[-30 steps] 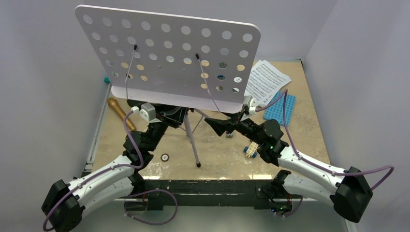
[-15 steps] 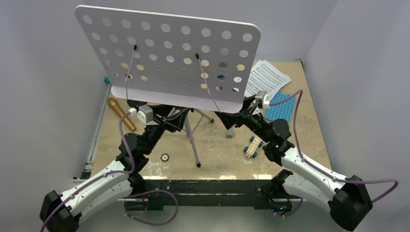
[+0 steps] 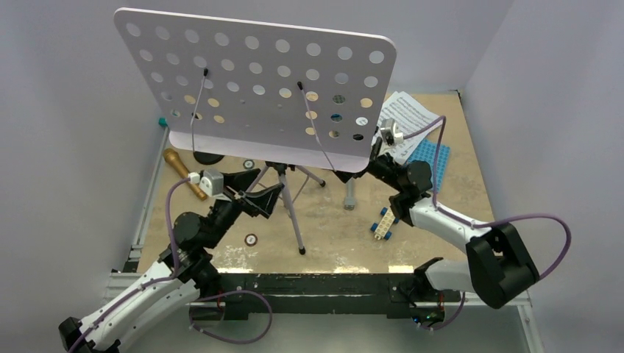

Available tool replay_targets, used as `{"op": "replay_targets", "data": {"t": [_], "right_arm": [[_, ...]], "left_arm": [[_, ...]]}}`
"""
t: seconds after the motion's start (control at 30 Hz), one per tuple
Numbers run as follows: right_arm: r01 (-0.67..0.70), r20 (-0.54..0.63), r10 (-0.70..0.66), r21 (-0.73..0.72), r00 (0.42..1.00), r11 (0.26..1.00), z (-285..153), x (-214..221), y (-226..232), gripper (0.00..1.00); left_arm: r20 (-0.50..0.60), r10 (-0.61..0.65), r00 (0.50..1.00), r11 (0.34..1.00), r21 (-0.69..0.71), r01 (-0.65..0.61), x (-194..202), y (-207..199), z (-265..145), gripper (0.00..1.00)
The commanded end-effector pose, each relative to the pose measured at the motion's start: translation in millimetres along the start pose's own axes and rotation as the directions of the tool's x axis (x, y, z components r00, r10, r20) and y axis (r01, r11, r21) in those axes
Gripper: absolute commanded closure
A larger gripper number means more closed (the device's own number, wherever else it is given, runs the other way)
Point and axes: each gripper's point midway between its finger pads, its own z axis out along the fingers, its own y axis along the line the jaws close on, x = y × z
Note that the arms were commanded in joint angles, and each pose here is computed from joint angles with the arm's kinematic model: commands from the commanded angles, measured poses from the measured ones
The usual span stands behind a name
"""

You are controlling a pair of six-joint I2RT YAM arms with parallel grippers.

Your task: Pack up the instrument practice props

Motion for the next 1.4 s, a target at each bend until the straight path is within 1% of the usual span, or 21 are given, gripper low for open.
{"op": "replay_targets", "data": {"t": [0.0,0.13,0.2,0.23,0.4,0.47,0.57,0.67,0.9,1.03,1.17,1.37], "right_arm": [[0.092,0.099,-0.073,-0.208,0.992,0.974,26,-48,34,0.26],[0.097,0.088,-0.079,-0.217,0.993,0.971,46,-49,25,0.26],[0.087,0.073,-0.071,-0.244,0.995,0.966,56,-46,26,0.27],[0.082,0.067,-0.067,-0.255,0.995,0.963,60,-44,27,0.26],[0.072,0.029,-0.067,-0.322,0.997,0.944,82,-28,34,0.27],[0.082,0.009,-0.084,-0.353,0.996,0.932,90,-21,40,0.27],[0.082,-0.009,-0.092,-0.389,0.996,0.918,100,-15,46,0.27],[0.080,-0.013,-0.094,-0.410,0.996,0.909,108,-15,50,0.27],[0.076,-0.037,-0.102,-0.427,0.994,0.901,126,-6,51,0.27],[0.056,-0.060,-0.093,-0.454,0.994,0.889,132,2,57,0.29],[0.031,-0.045,-0.058,-0.458,0.997,0.888,128,1,61,0.29],[-0.026,-0.067,-0.009,-0.500,0.998,0.866,125,1,70,0.28]], "left_arm": [[-0.074,-0.058,0.996,0.997,-0.058,0.054,12,8,-20,0.00],[-0.087,-0.097,0.991,0.988,-0.133,0.085,16,20,-35,0.00],[-0.082,-0.113,0.990,0.984,-0.144,0.101,16,22,-39,0.00],[-0.106,-0.116,0.988,0.983,-0.158,0.098,22,25,-42,0.00],[-0.122,-0.134,0.983,0.974,-0.200,0.108,25,31,-49,0.00],[-0.130,-0.143,0.981,0.962,-0.252,0.107,24,38,-53,0.00],[-0.168,-0.169,0.971,0.926,-0.364,0.098,26,53,-63,0.00],[-0.184,-0.183,0.966,0.908,-0.409,0.094,25,57,-69,0.00],[-0.159,-0.217,0.963,0.891,-0.436,0.128,30,63,-76,0.00],[-0.165,-0.231,0.959,0.881,-0.453,0.135,35,66,-80,0.00],[-0.166,-0.237,0.957,0.878,-0.457,0.138,37,67,-81,0.00],[-0.162,-0.221,0.962,0.892,-0.432,0.132,34,63,-76,0.00]]}}
